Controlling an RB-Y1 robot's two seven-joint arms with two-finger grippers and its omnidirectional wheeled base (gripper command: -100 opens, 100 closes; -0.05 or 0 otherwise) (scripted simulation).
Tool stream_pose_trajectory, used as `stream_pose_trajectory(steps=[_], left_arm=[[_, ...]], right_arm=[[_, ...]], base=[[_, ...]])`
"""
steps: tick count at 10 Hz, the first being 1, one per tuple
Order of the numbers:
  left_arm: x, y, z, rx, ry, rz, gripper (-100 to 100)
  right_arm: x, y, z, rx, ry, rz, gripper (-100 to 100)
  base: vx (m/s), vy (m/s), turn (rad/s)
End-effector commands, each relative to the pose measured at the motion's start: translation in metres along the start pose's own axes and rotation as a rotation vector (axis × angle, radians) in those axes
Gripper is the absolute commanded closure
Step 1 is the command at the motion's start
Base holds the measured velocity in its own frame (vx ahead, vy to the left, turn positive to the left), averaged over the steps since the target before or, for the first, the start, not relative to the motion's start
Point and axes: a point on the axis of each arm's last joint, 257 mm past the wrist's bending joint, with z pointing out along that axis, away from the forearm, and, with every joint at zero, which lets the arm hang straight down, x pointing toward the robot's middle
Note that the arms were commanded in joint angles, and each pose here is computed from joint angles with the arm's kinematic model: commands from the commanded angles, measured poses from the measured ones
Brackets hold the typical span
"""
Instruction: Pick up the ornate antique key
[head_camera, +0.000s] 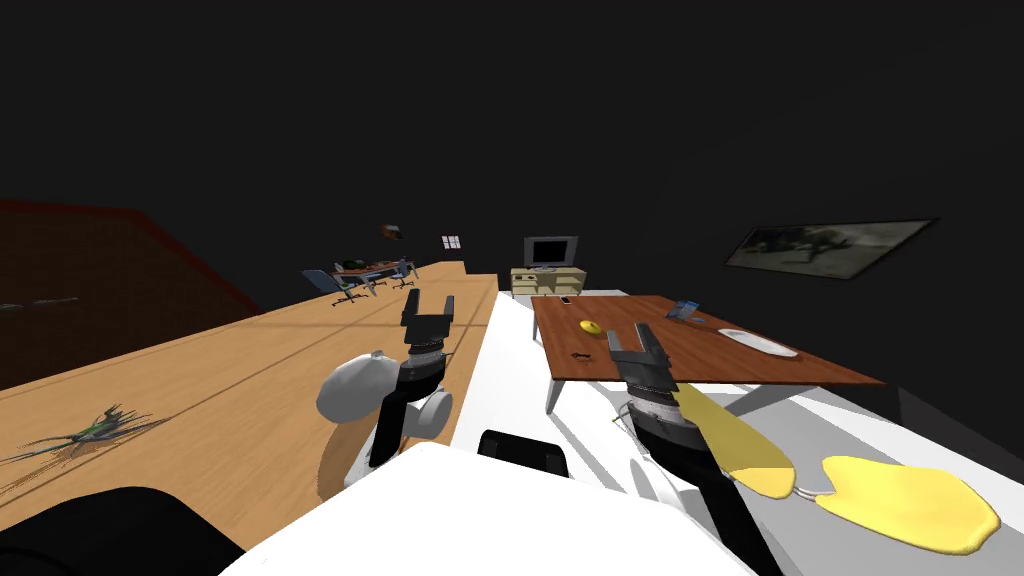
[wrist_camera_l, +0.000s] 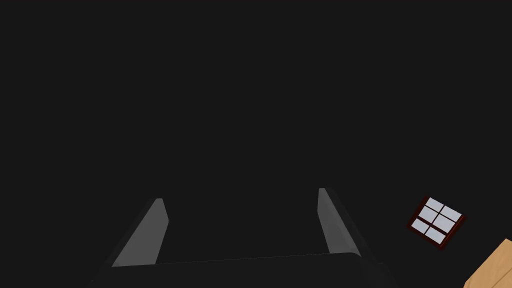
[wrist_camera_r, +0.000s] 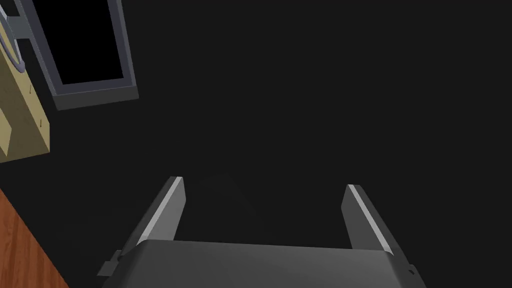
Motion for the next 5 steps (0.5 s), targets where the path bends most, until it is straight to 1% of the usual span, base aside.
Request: stream_pose_trajectory(steps=[1,2,3,4,5], left_arm=[[0.0,0.0,0.0,0.0,0.0,0.0,0],[0.0,0.0,0.0,0.0,0.0,0.0,0],[0.0,0.0,0.0,0.0,0.0,0.0,0],[0.0,0.0,0.0,0.0,0.0,0.0,0],[0.0,0.0,0.0,0.0,0.0,0.0,0]], right_arm=[[0.01,-0.02,-0.009,0.063,0.045,-0.042,-100],[0.016,-0.034,-0.017,0.108,0.075,-0.07,-100],[0.016,-0.034,-0.017,0.108,0.075,-0.07,-100],[0.022,-0.05,-0.027,0.159,0.107,-0.102,-100],[0.027,-0.067,-0.041,0.214,0.142,-0.137,-100]], base=[[-0.084,0.068,0.24],[-0.098,0.069,0.246],[-0.061,0.043,0.081],[-0.058,0.047,0.198],[-0.092,0.071,0.275]])
